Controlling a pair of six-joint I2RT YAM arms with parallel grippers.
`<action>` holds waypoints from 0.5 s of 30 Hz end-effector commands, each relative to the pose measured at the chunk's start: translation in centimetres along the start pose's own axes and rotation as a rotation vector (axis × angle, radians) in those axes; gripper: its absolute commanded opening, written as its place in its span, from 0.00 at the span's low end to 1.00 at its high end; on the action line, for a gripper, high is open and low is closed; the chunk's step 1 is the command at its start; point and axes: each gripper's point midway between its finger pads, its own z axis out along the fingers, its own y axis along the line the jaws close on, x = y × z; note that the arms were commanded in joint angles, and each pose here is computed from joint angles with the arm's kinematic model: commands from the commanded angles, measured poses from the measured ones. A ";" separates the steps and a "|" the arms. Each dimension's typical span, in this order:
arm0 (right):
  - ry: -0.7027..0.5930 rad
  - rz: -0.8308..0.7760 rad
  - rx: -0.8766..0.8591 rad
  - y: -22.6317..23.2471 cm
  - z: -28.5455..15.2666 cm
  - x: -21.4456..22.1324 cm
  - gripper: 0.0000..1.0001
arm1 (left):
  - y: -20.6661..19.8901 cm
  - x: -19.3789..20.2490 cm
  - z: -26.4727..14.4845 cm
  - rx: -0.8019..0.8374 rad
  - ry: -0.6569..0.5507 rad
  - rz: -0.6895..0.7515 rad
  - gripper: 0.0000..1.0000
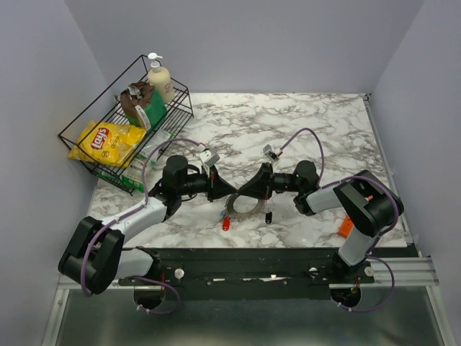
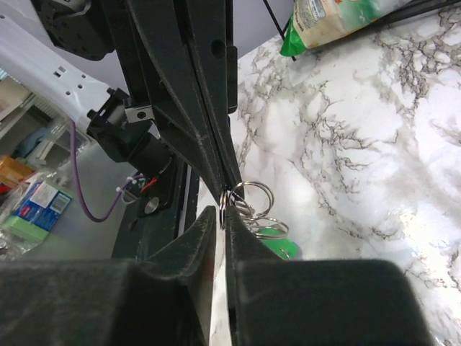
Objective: Put the keys on the keyring
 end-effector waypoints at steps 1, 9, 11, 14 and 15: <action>-0.184 -0.295 -0.078 2.5 0.5 -5.4 0.27 | -2.1 -1.7 -0.1 0.019 -0.023 0.095 0.00; -0.201 -0.311 -0.059 3.3 0.2 -6.4 0.43 | -1.0 -2.5 -1.1 -0.119 -0.054 0.130 0.00; -0.205 -0.313 -0.059 3.5 0.1 -6.7 0.45 | -1.2 -2.7 -1.3 -0.130 -0.064 0.133 0.00; -0.214 -0.318 -0.051 3.8 -0.1 -7.1 0.49 | -1.4 -3.2 -1.6 -0.149 -0.083 0.146 0.00; -0.214 -0.315 -0.047 3.8 -0.2 -7.0 0.51 | -1.4 -3.1 -1.8 -0.155 -0.084 0.145 0.00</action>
